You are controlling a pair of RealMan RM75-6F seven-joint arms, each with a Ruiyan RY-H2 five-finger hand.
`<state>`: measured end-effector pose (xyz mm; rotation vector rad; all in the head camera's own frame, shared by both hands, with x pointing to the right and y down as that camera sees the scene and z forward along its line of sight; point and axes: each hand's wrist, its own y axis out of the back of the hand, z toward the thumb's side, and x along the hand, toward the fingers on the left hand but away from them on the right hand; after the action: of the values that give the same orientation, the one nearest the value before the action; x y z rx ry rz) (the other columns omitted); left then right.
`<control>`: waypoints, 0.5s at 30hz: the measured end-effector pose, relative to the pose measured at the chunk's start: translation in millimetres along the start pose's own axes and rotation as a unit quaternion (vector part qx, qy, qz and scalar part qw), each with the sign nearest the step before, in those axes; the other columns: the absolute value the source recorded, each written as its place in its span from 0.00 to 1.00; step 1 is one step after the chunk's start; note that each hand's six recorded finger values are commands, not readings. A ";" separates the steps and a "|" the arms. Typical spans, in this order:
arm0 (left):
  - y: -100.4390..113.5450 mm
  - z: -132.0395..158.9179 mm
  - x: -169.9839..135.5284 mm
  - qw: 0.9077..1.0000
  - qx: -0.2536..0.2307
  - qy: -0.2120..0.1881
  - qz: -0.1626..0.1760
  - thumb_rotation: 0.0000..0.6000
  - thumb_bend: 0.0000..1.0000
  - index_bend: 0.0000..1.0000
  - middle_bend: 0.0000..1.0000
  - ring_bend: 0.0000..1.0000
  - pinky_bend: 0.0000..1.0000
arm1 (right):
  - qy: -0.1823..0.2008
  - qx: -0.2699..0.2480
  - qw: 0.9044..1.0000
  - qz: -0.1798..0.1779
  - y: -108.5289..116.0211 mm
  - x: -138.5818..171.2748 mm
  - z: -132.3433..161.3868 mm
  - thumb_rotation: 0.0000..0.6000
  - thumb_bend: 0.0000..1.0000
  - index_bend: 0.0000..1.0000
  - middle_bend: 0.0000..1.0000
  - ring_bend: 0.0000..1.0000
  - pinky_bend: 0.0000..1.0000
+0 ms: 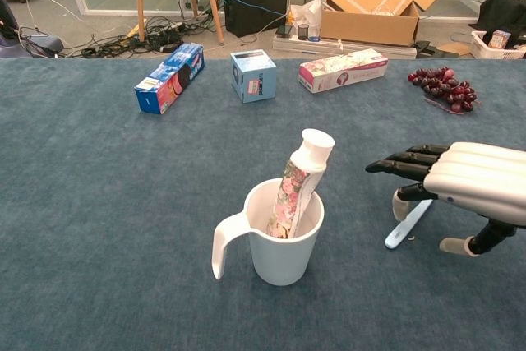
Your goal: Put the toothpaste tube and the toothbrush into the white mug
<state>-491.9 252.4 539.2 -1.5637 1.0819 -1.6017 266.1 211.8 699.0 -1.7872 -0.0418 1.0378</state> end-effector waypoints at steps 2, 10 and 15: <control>0.1 0.1 -0.1 1.000 0.000 0.000 0.000 1.00 0.25 0.51 0.40 0.31 0.33 | -0.001 -0.002 1.000 -0.004 -0.5 -2.1 1.3 1.00 0.19 0.40 0.00 0.00 0.11; 0.3 -0.2 -0.1 1.000 -0.001 0.000 0.000 1.00 0.25 0.51 0.40 0.31 0.33 | -0.004 -0.007 1.000 -0.003 -4.4 -8.1 2.8 1.00 0.19 0.42 0.00 0.00 0.11; 0.4 0.1 -0.3 1.000 -0.002 0.000 0.000 1.00 0.25 0.51 0.40 0.31 0.33 | -0.007 -0.012 1.000 -0.004 -5.3 -11.7 3.7 1.00 0.20 0.43 0.00 0.00 0.11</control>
<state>-491.9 252.4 538.7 -1.5661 1.0847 -1.6014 258.5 211.6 710.1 -1.7996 -0.0686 1.0481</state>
